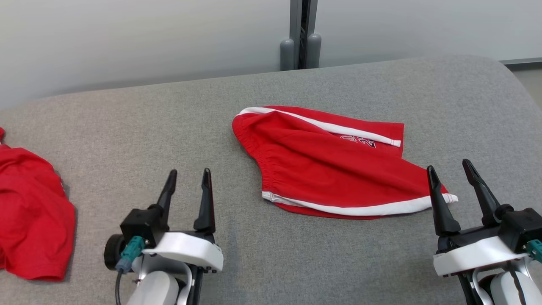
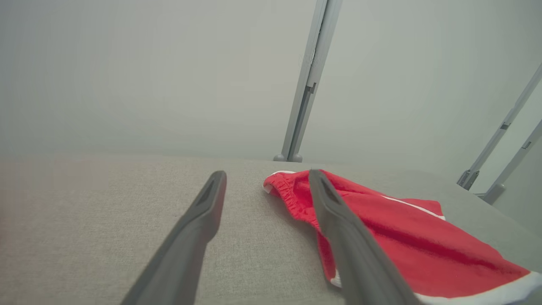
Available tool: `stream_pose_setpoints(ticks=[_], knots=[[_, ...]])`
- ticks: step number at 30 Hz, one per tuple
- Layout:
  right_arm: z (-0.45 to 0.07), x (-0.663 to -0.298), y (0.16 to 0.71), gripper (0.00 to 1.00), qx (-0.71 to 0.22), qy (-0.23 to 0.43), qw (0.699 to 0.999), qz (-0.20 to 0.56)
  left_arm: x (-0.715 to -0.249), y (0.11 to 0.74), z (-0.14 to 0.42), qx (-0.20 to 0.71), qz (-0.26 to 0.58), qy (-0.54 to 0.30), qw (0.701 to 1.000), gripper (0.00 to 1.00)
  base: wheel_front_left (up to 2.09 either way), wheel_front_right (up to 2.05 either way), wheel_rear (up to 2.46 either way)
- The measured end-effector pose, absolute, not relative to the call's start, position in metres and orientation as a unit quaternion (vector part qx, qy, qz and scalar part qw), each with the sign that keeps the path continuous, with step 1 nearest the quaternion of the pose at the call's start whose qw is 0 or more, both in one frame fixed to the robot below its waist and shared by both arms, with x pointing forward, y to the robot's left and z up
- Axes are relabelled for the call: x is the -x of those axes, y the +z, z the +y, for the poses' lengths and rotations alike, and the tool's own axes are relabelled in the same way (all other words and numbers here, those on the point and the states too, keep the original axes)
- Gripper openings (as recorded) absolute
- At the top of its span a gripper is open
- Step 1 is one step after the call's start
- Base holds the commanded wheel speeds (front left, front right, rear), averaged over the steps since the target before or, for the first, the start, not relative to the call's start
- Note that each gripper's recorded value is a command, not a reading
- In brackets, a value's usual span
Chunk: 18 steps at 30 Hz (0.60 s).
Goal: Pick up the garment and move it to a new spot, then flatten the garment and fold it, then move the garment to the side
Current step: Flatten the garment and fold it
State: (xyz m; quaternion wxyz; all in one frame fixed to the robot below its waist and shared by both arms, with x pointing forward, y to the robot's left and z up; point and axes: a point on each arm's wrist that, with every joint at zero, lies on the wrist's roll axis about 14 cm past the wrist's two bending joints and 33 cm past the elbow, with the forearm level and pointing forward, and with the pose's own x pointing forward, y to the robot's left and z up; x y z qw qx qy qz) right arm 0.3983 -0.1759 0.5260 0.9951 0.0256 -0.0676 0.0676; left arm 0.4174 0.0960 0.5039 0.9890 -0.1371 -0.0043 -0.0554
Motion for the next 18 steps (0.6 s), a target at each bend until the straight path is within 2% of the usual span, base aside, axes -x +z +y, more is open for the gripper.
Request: stream_pose_setpoints(ticks=[4, 9, 18], knots=[[-0.175, -0.400, 0.523, 1.00, -0.027, 0.067, 0.995, -0.065, -0.414, 0.486, 0.088, 0.140, 0.020, -0.062, 0.988, 1.00, 0.00, 0.00, 0.00], [-0.180, -0.403, 0.517, 1.00, -0.025, 0.061, 0.996, -0.055, -0.408, 0.445, 0.062, 0.157, 0.090, -0.093, 0.979, 1.00, 0.00, 0.00, 0.00], [-0.194, -0.405, 0.506, 1.00, -0.020, 0.044, 0.998, -0.040, -0.415, 0.424, 0.017, 0.198, 0.147, -0.136, 0.959, 1.00, 0.00, 0.00, 0.00]])
